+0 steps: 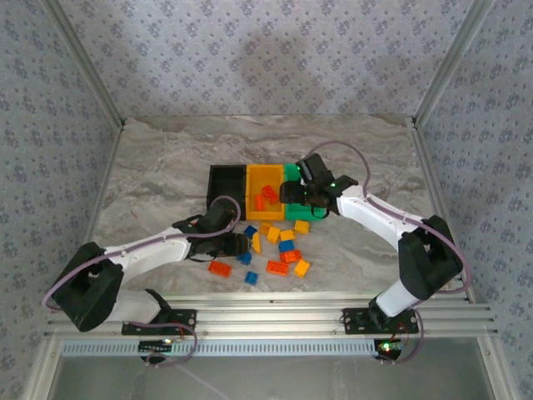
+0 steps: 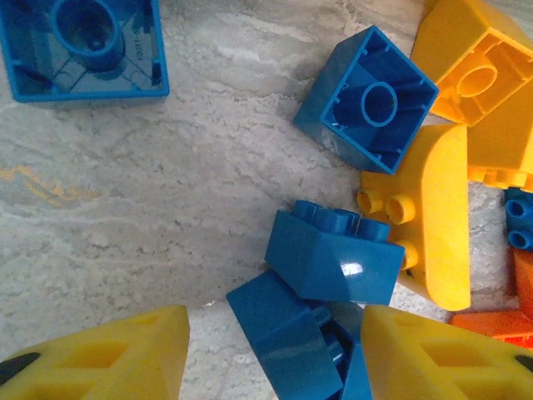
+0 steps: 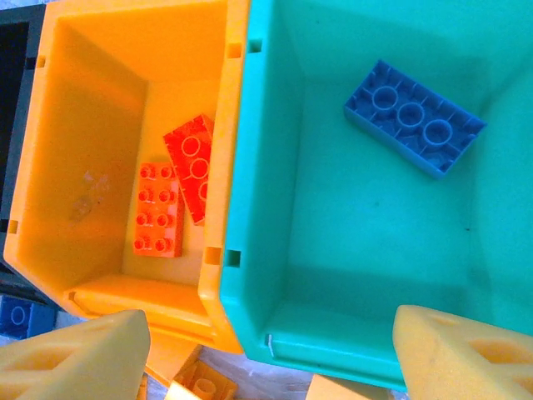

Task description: Sort the legos into containers by color

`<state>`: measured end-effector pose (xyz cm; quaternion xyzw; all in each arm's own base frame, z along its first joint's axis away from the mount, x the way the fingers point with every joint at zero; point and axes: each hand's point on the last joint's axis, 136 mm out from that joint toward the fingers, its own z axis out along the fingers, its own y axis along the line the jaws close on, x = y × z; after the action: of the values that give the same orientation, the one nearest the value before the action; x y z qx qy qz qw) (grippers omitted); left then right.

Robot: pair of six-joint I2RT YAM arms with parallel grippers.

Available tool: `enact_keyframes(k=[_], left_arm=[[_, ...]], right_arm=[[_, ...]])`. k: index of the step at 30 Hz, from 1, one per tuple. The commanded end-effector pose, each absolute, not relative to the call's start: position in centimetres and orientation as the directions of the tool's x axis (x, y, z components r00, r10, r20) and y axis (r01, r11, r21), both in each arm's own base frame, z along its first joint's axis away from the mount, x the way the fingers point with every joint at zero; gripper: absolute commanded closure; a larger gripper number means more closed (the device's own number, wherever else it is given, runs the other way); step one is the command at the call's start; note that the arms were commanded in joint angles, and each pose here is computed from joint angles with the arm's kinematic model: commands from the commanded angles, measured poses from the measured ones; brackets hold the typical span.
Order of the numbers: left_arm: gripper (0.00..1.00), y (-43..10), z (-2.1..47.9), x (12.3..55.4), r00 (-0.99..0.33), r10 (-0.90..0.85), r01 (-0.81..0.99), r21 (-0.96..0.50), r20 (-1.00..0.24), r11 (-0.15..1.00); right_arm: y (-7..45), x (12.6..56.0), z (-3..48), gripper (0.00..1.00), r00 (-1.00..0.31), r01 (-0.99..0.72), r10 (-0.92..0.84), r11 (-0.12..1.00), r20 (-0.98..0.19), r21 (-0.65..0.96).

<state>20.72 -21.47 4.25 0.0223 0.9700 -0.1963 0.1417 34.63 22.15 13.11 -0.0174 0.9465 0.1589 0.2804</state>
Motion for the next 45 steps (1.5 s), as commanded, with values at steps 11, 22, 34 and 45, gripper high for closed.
enact_keyframes(k=[11, 22, 34, 45], left_arm=[[0.66, -20.5, 2.7, 19.4, -0.971, 0.044, 0.121, -0.321, -0.236, 0.939], [0.58, -18.2, 2.9, 18.4, -0.969, 0.052, 0.114, -0.252, -0.24, 0.961], [0.55, -19.7, 2.1, 18.5, -0.974, 0.073, 0.136, -0.294, -0.215, 0.946], [0.8, -19.8, 3.7, 19.1, -0.966, 0.074, 0.148, -0.292, -0.249, 0.945]], right_arm=[[20.4, 34.4, 14.4, 0.21, -0.827, -0.089, 0.104, 0.946, -0.552, 0.311], [20.0, 34.5, 15.0, 0.21, -0.822, -0.078, 0.117, 0.946, -0.558, 0.314], [19.7, 34.6, 14.6, 0.21, -0.824, -0.064, 0.123, 0.949, -0.552, 0.308], [19.6, 34.6, 14.6, 0.22, -0.825, -0.056, 0.133, 0.948, -0.549, 0.313]])
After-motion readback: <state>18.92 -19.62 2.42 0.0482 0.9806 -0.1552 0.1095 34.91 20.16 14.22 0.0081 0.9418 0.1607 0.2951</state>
